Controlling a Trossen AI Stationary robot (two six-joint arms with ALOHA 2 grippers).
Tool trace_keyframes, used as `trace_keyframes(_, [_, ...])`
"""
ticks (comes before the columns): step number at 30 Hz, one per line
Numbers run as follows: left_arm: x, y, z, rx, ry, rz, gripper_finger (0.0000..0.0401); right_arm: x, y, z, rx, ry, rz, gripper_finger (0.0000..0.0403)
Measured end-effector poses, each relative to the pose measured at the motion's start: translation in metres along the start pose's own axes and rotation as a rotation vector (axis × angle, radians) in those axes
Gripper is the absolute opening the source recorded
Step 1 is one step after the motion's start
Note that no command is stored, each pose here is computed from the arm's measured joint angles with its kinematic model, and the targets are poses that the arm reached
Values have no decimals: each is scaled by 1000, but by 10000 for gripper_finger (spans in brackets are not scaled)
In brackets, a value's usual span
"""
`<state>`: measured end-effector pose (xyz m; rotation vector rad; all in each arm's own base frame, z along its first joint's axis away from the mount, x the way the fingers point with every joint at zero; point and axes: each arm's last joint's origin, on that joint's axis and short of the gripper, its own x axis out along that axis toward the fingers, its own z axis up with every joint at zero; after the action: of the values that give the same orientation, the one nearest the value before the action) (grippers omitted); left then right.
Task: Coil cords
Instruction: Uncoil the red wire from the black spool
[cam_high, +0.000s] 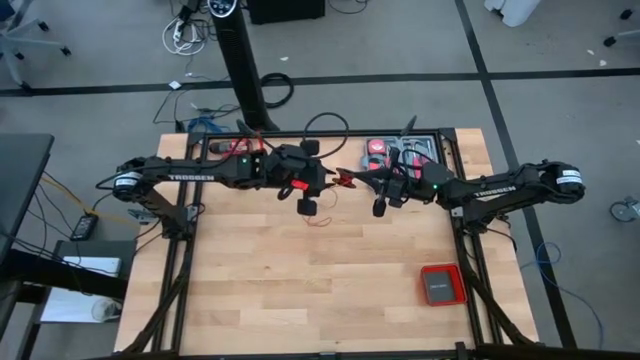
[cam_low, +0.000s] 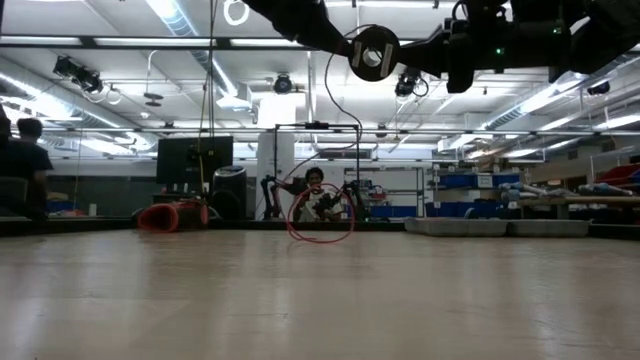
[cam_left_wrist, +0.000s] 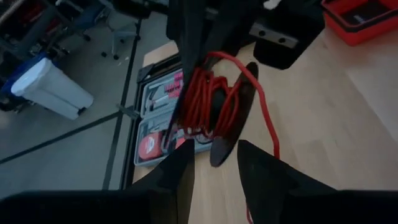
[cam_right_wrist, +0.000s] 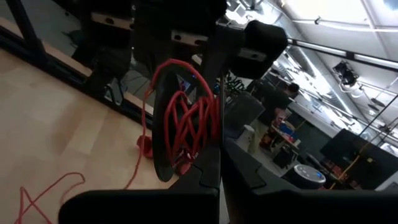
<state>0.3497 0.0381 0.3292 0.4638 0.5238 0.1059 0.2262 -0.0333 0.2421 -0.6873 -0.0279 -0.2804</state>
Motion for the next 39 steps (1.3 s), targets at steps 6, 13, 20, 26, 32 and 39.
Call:
trace_keyframes(6, [11, -4, -2, 28, -1, -21, 126, 0, 0, 1, 34, -6, -4, 0])
trace_keyframes(13, [24, -7, -5, 32, 5, 4, 83, 0, 0, 0, 37, -4, 1, 0])
trace_keyframes(20, [24, -5, -4, 28, 0, 34, 9, 1, 0, 0, 40, 0, -3, 0])
trace_keyframes(26, [24, -6, -6, 28, 16, 27, 3, 5, 5, -6, 42, 23, 13, 22])
trace_keyframes(32, [24, -7, -6, 28, 14, 21, 1, 5, 6, -7, 61, 51, 11, 76])
trace_keyframes(39, [15, -2, -12, 34, 104, 39, 0, -9, -5, 5, 19, 132, -129, 108])
